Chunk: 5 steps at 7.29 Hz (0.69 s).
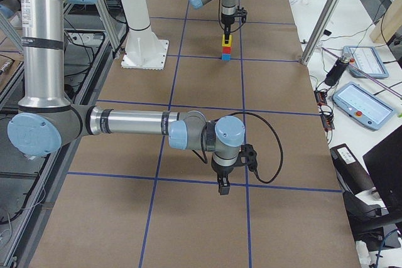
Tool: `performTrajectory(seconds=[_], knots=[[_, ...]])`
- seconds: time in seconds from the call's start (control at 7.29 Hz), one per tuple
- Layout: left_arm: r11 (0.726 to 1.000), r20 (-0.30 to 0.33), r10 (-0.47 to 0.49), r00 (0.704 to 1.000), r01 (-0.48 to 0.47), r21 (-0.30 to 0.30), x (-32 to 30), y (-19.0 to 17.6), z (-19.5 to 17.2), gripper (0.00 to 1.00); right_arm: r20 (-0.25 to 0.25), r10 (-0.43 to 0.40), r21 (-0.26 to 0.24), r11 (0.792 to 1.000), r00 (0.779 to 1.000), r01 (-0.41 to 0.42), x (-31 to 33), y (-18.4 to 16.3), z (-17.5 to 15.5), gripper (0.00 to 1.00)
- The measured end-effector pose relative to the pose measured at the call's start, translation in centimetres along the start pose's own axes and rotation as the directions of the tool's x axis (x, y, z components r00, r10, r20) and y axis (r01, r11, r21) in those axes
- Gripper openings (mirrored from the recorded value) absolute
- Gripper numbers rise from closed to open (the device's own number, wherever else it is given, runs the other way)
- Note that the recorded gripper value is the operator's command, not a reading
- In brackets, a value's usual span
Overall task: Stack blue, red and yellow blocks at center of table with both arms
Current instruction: 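Lower the yellow cube onto the red cube and open the left gripper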
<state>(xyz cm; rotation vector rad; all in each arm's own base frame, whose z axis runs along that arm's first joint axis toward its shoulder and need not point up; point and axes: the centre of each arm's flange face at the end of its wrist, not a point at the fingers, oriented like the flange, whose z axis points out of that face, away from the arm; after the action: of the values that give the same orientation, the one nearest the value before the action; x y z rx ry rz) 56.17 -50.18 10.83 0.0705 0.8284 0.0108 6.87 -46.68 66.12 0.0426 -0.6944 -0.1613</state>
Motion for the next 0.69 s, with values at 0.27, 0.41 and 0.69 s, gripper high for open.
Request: performTrajectory(seconds=[0.27, 0.41, 0.69], knots=[[1.000, 0.003, -0.007, 1.000, 0.007, 0.003, 0.04, 0.01, 0.08, 0.61, 0.000, 0.000, 0.000, 1.000, 1.000, 0.000, 0.01, 0.03, 0.02, 1.00], [1.000, 0.007, -0.008, 1.000, 0.008, 0.009, 0.05, 0.01, 0.14, 0.64, 0.000, 0.001, -0.001, 1.000, 1.000, -0.001, 0.02, 0.06, 0.04, 1.00], [1.000, 0.012, -0.007, 1.000, 0.007, 0.019, 0.09, -0.01, 0.17, 0.77, 0.000, 0.002, -0.002, 1.000, 1.000, -0.002, 0.06, 0.10, 0.10, 1.00]])
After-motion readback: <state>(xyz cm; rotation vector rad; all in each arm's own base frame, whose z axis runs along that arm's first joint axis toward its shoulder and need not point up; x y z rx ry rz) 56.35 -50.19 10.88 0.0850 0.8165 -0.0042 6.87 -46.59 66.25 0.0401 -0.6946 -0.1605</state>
